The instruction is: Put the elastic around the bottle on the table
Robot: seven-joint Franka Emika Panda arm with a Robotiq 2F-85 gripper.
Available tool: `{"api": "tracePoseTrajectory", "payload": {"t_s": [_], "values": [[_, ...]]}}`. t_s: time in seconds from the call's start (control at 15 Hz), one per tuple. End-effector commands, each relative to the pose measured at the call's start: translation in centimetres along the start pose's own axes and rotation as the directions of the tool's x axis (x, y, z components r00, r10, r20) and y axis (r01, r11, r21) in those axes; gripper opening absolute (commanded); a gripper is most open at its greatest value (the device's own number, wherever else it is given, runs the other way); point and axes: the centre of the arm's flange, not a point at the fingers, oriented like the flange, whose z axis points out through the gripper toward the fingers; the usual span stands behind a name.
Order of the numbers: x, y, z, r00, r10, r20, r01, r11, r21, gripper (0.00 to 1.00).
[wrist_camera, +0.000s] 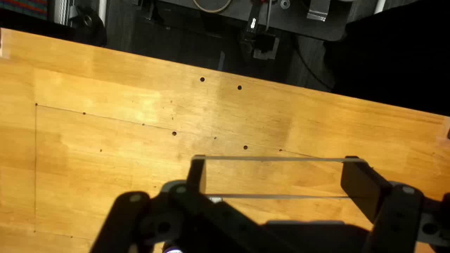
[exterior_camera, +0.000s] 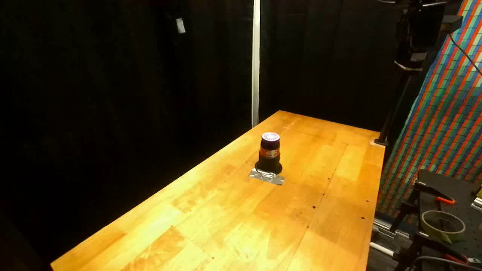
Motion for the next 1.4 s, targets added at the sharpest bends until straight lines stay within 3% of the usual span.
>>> {"api": "tracePoseTrajectory", "payload": {"t_s": [0.0, 0.67, 1.0, 1.13, 1.33], "values": [[0.0, 0.0, -0.1, 1.0, 0.0, -0.004, 0.0, 1.0, 0.0, 1.0], [-0.1, 0.0, -0.6, 1.0, 0.0, -0.013, 0.0, 1.0, 0.0, 1.0], [10.2, 2.4, -2.6, 0.997, -0.041, 0.064, 0.042, 0.999, -0.011, 1.0], [13.8, 3.6, -1.9, 0.995, -0.023, 0.1, 0.024, 1.0, -0.012, 1.0], [19.4, 6.0, 0.4, 0.996, -0.007, 0.091, 0.01, 0.999, -0.037, 1.0]]}}
